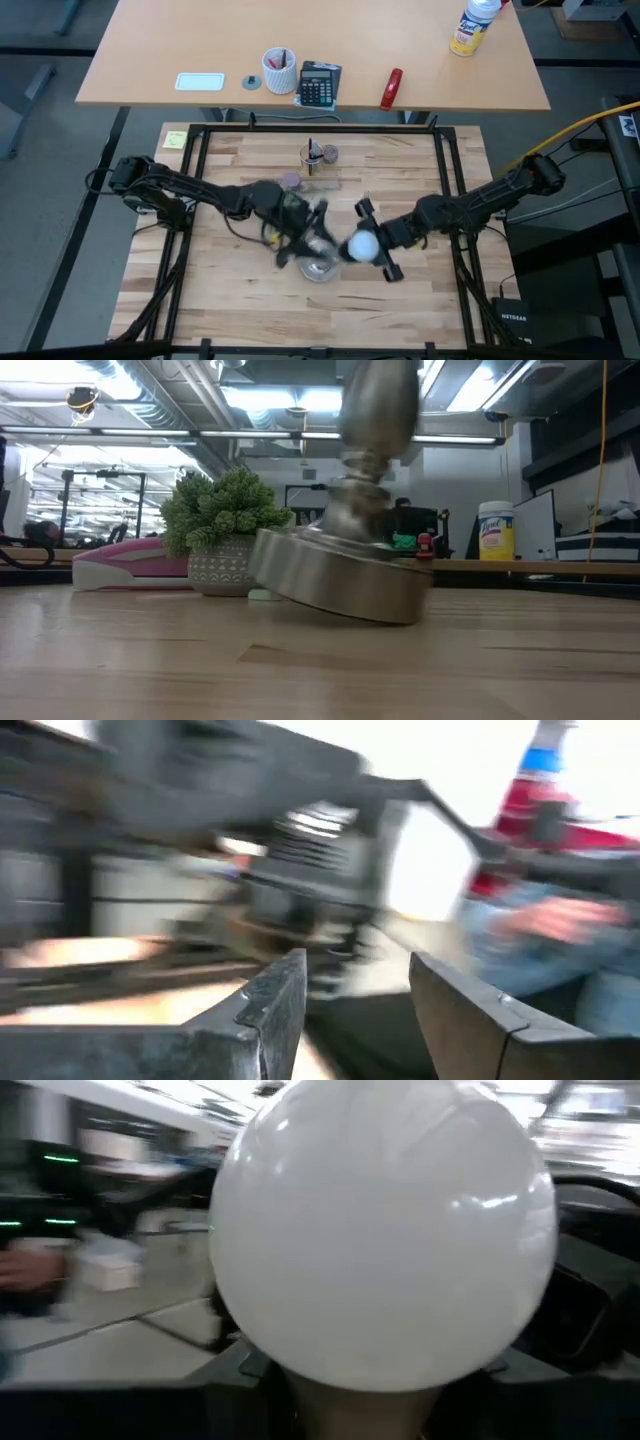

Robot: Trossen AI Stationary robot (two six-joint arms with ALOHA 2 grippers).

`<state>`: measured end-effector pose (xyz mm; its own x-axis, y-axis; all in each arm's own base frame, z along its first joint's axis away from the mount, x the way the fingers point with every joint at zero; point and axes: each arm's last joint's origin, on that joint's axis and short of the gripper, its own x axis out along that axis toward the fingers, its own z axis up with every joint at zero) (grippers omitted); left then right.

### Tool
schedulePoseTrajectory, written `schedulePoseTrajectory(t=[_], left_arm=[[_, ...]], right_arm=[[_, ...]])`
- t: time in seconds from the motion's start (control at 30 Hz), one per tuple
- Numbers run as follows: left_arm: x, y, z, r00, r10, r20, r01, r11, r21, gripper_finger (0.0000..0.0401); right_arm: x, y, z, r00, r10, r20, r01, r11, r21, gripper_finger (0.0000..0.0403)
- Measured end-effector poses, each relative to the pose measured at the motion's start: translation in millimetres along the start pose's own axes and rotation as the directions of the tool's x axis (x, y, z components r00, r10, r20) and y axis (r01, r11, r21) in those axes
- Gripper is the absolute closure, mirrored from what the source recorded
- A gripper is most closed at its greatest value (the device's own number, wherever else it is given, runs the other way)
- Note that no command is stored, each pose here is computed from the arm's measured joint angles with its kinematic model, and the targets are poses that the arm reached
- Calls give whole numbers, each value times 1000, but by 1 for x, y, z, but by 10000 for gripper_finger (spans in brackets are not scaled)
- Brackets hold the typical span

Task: Screw lightbulb
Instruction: Remove the lightbulb from the lamp

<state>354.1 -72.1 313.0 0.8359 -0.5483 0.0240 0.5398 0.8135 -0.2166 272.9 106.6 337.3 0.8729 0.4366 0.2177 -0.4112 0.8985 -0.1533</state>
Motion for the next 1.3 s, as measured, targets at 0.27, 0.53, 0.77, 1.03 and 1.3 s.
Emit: schedulePoseTrajectory(t=[0.27, 0.53, 0.77, 1.03, 1.3], left_arm=[[-4, 6, 3, 996, -88, -7, 88, 996, -31, 232], [-11, 6, 10, 998, -66, 2, 66, 997, 43, 231], [-25, -6, 26, 998, 58, 12, -59, 984, 169, 231], [-23, -12, 20, 865, 500, 45, -486, 812, 322, 231], [-20, -16, 19, 858, 511, 54, -506, 822, 261, 231]], right_arm=[[0, 0, 0, 999, 35, 8, -35, 999, 3, 246], [0, -2, 0, 998, -59, -6, 59, 998, 3, 244], [-1, -7, 0, 973, -229, -28, 229, 973, -16, 243], [-3, -13, 1, 908, -417, -38, 413, 907, -78, 243], [-4, -15, 3, 887, -462, -21, 459, 884, -86, 243]])
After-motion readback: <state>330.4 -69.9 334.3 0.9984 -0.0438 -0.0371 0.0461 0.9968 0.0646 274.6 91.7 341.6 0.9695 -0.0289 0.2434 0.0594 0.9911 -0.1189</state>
